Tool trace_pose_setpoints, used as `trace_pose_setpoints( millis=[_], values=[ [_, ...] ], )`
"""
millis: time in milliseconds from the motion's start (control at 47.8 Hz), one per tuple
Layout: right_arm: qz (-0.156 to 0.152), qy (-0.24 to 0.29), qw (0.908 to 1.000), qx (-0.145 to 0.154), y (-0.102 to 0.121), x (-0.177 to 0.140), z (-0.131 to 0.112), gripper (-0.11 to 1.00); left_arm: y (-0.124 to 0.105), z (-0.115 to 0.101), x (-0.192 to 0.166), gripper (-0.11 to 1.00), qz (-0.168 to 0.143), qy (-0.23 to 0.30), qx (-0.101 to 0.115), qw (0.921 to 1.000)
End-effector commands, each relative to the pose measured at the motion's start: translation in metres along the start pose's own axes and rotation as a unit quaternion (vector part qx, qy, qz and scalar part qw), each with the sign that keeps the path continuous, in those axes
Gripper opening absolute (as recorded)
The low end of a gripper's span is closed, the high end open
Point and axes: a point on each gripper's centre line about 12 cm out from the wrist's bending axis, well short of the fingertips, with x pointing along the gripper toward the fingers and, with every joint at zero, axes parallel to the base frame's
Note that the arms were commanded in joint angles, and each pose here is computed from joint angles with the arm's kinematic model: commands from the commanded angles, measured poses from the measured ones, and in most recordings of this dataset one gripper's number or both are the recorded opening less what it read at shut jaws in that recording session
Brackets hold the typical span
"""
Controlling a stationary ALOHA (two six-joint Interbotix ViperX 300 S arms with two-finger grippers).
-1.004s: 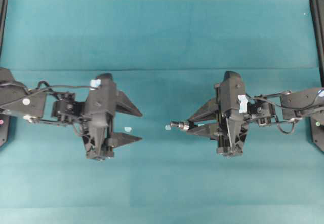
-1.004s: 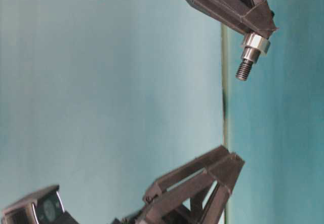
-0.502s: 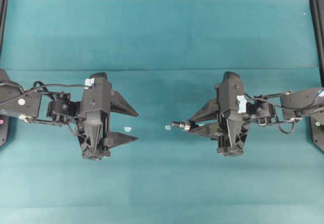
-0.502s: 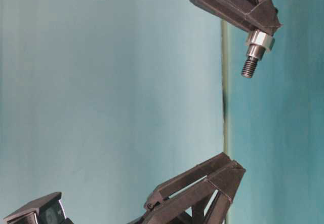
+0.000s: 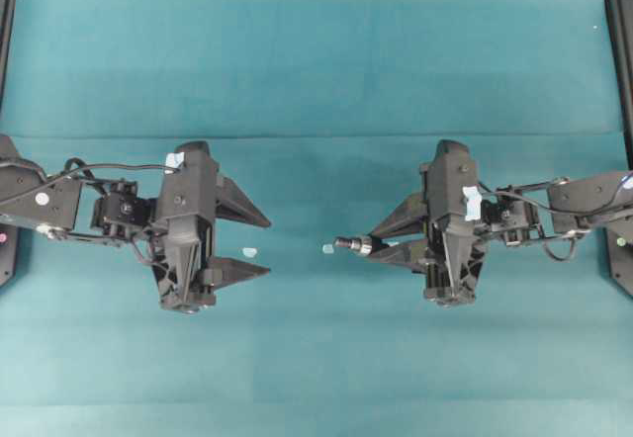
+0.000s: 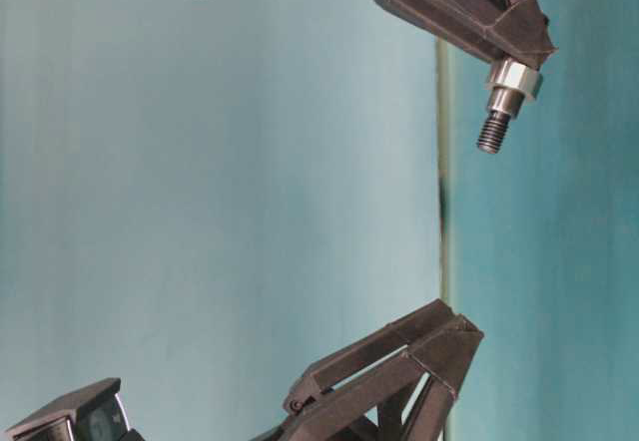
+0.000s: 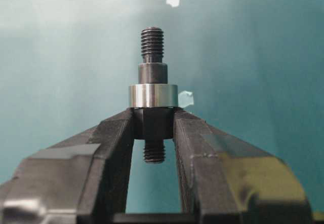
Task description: Insert the washer onto the shaft with both hands.
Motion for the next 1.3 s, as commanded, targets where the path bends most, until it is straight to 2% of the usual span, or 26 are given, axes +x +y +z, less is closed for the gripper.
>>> trace_pose_setpoints(
  millis=[0, 1276],
  values=[
    [0.003, -0.014, 0.9999, 0.005, 0.0020, 0.0005, 0.0094, 0.00, -0.0021, 0.0080, -0.0015, 0.80, -0.003, -0.014, 0.000, 0.9999],
    [0.002, -0.012, 0.9999, 0.006, 0.0012, 0.0001, 0.0077, 0.00, -0.0020, 0.0113, -0.0001, 0.80, -0.003, -0.017, 0.000, 0.9998]
  ],
)
